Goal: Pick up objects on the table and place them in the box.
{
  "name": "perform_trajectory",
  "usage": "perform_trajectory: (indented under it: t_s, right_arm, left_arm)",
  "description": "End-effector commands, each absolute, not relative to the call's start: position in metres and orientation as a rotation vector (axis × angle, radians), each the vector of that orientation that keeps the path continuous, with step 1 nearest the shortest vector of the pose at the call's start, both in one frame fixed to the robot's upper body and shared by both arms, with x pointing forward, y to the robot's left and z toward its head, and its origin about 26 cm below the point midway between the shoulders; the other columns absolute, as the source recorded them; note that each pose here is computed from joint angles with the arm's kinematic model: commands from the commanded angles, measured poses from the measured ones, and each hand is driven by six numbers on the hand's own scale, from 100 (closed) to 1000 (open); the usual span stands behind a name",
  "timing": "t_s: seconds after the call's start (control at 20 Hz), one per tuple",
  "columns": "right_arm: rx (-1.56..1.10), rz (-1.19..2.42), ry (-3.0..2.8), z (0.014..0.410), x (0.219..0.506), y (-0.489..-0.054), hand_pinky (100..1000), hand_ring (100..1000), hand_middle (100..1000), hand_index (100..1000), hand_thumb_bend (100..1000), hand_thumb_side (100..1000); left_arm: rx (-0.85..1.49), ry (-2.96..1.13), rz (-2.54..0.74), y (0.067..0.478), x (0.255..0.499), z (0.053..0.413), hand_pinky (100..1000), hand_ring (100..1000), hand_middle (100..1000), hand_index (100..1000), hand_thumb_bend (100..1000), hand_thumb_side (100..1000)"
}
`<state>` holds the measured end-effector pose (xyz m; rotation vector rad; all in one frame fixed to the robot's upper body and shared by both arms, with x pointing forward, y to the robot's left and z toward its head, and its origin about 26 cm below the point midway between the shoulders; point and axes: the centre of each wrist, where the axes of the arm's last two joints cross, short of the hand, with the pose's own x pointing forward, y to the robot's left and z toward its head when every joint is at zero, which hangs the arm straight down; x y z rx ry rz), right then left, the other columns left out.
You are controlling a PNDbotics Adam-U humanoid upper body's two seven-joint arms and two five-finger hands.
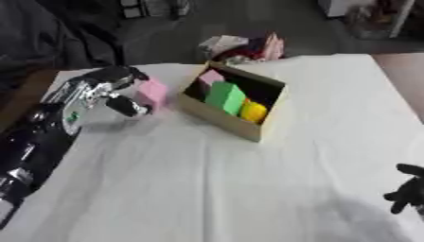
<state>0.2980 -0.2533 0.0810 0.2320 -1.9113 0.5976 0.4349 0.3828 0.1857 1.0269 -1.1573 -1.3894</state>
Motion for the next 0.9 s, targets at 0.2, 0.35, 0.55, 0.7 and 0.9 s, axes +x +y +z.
perform_trajectory:
  t_s: [0.2, 0.35, 0.55, 0.7, 0.9]
  right_arm:
    - [0.212, 0.621, -1.929, 0.0881, 0.2996, -0.2561, 690, 457, 490, 840, 100, 444]
    - [0.216, 0.622, -1.933, 0.0891, 0.3002, -0.255, 690, 457, 490, 840, 100, 443]
    - [0.222, 0.623, -1.942, 0.0912, 0.3016, -0.2531, 690, 456, 490, 841, 100, 446]
    - [0.225, 0.623, -1.949, 0.0932, 0.3027, -0.2521, 690, 456, 489, 840, 100, 451]
    - [0.227, 0.624, -1.962, 0.0967, 0.3044, -0.2505, 689, 455, 489, 840, 100, 455]
  left_arm:
    - [1.103, -1.161, -1.404, 0.3958, 0.4328, 0.2099, 858, 843, 865, 934, 384, 494]
    - [1.137, -1.139, -1.403, 0.3971, 0.4339, 0.2094, 862, 848, 871, 935, 415, 459]
    - [1.201, -1.155, -1.398, 0.3975, 0.4353, 0.2092, 874, 872, 890, 937, 450, 409]
    - [1.252, -1.156, -1.389, 0.3996, 0.4358, 0.2082, 880, 890, 908, 940, 466, 409]
    - [1.302, -1.162, -1.338, 0.4022, 0.4372, 0.2049, 867, 886, 912, 942, 433, 371]
